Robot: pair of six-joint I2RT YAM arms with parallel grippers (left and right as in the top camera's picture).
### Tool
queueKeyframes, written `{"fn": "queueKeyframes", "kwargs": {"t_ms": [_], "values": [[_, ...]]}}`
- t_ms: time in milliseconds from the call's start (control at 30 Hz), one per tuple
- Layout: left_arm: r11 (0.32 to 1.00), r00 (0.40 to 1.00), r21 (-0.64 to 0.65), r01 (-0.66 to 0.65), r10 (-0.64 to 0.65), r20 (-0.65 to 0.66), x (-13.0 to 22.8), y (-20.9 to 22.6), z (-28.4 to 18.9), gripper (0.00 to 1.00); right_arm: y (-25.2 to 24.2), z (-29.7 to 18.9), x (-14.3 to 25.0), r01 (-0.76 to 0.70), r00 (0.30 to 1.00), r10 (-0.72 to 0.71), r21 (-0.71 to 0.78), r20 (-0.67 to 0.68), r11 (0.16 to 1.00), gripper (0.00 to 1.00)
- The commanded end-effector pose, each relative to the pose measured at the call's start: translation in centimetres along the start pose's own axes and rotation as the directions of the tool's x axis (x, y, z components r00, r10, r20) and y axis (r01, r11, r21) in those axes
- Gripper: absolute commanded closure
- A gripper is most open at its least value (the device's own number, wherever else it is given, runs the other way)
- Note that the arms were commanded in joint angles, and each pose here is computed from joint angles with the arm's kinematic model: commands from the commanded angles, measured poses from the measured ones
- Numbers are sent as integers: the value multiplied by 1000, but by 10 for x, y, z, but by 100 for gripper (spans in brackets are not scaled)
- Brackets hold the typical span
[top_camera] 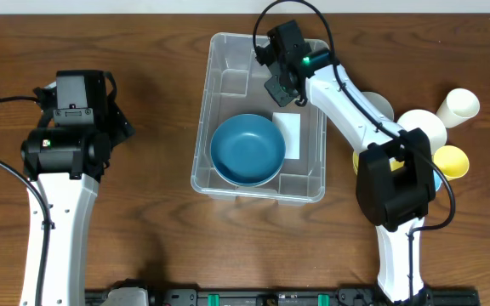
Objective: Pack container
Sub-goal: 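Lower the pink cup into the yellow cup and open the gripper, then move the right gripper to the cream cup and grasp it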
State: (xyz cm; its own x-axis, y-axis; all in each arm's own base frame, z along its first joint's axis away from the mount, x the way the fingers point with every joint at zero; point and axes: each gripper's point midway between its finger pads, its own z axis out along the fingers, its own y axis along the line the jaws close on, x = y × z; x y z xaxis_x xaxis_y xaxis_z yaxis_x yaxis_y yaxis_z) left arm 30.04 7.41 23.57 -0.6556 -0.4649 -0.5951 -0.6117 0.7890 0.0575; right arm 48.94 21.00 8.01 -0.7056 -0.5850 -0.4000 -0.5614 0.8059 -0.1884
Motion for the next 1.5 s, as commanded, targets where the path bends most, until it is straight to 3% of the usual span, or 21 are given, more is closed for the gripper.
{"fn": "queueKeyframes", "kwargs": {"t_ms": [0,133,267,333,400,833,1067,1233,1467], "values": [[1000,1000,-18,-1,1,14,-2,5,-2,2,-4,4,5,-26,1000,26,-2,-16,1000,95],[1000,1000,-18,-1,1,14,-2,5,-2,2,-4,3,6,-26,999,26,-2,-21,1000,94],[1000,1000,-18,-1,1,14,-2,5,-2,2,-6,-2,2,-27,1000,27,0,-13,1000,63],[1000,1000,-18,-1,1,14,-2,5,-2,2,-8,-6,-3,-28,1000,28,4,-3,1000,41],[1000,1000,-18,-1,1,14,-2,5,-2,2,-10,-12,-8,-29,1000,29,7,7,1000,32],[1000,1000,-18,-1,1,14,-2,5,-2,2,-40,-52,-27,-87,996,86,34,39,996,25],[1000,1000,-18,-1,1,14,-2,5,-2,2,-112,-136,-25,-293,952,281,90,121,952,25],[1000,1000,-18,-1,1,14,-2,5,-2,2,-186,-188,26,-508,860,490,154,141,848,23],[1000,1000,-18,-1,1,14,-3,5,-2,2,-268,-202,141,-752,653,755,162,50,639,20]]}}
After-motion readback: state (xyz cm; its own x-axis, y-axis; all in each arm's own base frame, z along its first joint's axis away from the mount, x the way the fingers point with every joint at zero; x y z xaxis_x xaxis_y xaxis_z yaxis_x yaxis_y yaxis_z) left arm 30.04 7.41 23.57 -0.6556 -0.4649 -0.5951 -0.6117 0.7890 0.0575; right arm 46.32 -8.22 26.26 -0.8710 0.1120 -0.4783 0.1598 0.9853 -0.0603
